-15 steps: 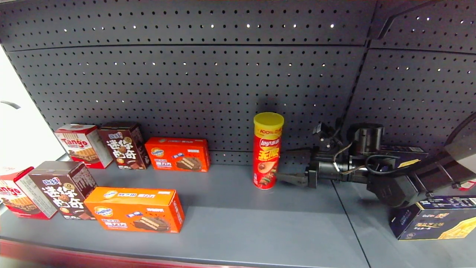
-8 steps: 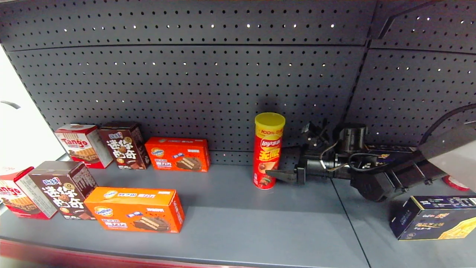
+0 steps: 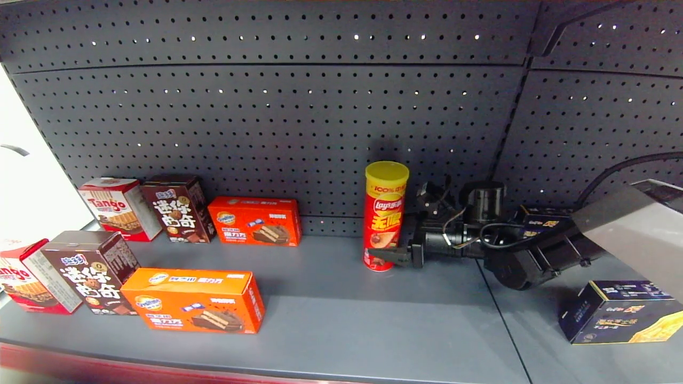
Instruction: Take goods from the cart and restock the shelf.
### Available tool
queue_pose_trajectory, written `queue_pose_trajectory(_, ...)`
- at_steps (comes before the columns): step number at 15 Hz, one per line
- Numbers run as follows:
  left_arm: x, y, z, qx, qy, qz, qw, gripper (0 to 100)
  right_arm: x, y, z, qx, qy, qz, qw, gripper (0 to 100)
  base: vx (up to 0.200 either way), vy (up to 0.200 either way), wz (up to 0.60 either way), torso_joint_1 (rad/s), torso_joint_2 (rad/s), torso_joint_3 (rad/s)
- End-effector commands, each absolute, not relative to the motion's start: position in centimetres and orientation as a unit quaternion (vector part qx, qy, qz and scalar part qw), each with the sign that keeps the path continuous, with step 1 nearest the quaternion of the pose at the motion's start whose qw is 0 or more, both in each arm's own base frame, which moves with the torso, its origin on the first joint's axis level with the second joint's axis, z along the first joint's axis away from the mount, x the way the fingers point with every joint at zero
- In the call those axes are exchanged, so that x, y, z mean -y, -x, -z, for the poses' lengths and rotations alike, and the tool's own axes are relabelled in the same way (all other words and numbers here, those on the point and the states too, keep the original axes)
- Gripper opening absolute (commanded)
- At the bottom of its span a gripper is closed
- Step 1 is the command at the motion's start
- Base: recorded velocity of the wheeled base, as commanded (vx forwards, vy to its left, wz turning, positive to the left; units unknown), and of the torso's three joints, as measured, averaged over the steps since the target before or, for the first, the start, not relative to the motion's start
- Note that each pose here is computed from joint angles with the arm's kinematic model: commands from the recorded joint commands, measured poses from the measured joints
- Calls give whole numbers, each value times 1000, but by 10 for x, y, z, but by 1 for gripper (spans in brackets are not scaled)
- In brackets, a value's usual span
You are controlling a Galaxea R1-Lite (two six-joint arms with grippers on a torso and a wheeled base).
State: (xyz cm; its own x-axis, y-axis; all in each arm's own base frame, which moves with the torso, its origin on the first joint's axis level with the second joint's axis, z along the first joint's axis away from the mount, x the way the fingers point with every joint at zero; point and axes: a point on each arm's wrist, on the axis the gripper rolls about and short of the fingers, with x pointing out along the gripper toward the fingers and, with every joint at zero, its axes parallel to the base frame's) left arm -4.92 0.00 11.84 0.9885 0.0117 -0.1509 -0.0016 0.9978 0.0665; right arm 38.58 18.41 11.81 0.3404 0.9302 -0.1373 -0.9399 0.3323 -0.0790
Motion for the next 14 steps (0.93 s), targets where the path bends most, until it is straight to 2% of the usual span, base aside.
queue_pose_trajectory(1,0,49,-118,-76,-33,-4,997,0,-190,-388,-116,-33,72,-577,813,100,0,0,0,0,0,0)
queue_pose_trajectory(7,0,50,-119,-72,-33,-6,997,0,-199,-391,-110,-34,69,-583,809,100,0,0,0,0,0,0)
queue_pose_trajectory(8,0,51,-119,-70,-33,-7,997,0,-199,-391,-111,-33,70,-582,810,0,0,0,0,0,0,0)
queue_pose_trajectory(14,0,52,-118,-65,-33,-7,997,0,-191,-376,-126,-32,73,-567,820,0,0,0,0,0,0,0)
